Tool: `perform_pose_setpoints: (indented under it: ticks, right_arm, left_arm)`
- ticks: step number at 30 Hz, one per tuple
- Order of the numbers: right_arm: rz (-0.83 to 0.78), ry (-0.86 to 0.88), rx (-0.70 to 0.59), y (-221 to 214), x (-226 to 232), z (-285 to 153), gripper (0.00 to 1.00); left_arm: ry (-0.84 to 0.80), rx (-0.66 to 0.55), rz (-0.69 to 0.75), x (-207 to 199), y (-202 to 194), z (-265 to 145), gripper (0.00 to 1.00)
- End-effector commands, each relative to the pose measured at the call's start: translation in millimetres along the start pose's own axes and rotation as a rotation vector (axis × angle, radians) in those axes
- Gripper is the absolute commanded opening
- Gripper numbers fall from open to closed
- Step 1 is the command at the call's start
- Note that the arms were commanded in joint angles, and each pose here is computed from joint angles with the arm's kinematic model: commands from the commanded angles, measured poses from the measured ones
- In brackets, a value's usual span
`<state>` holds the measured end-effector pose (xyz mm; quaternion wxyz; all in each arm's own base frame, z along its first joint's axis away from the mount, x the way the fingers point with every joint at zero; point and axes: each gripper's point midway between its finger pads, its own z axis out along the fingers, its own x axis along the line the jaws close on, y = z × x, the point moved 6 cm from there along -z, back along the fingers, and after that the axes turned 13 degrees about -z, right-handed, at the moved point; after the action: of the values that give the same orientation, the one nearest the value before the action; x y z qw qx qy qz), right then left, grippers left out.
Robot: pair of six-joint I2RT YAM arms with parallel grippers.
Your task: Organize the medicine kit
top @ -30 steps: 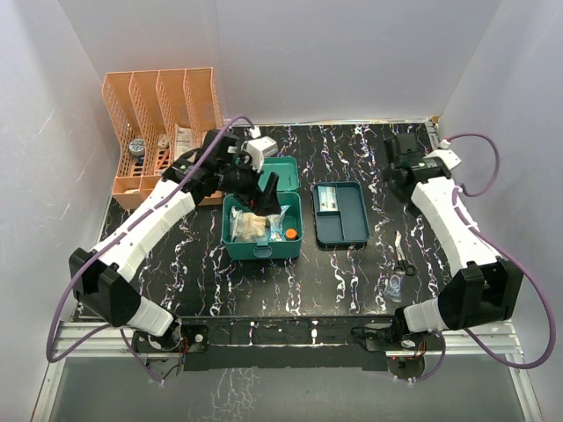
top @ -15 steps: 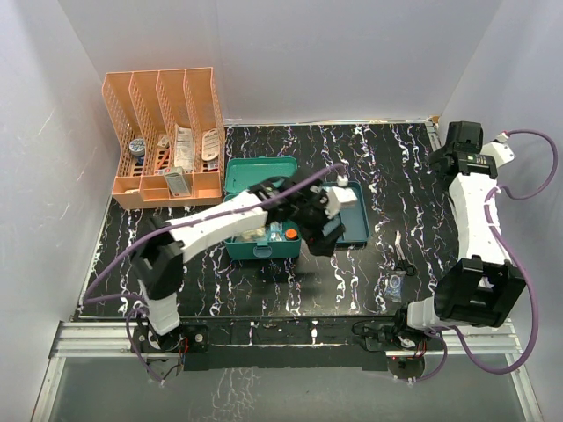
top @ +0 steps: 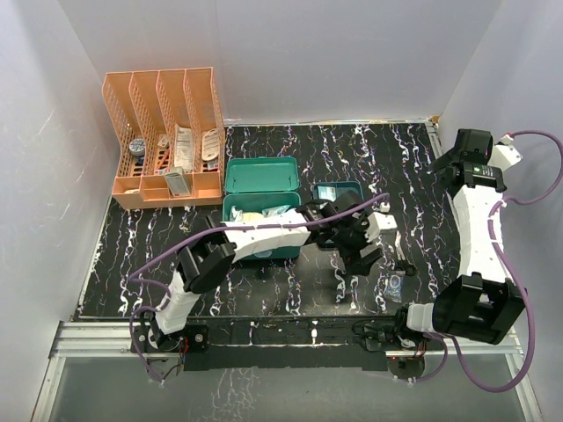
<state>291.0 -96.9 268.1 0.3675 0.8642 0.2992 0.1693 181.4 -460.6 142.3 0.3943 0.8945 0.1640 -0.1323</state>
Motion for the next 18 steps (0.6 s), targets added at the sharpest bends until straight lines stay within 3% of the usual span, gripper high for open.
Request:
perform_pose_setpoints:
  ticks: [1, 18]
  right_arm:
    - [-0.010, -0.001, -0.086, 14.6, -6.1, -7.1, 0.98]
    - [-0.054, -0.043, -0.143, 16.0, -22.1, -17.4, 0.98]
  left_arm:
    - [-0.025, -0.106, -0.015, -9.3, 26.3, 22.2, 0.88]
    - [-0.166, -0.135, -0.004, -33.1, 25.5, 98.5, 0.90]
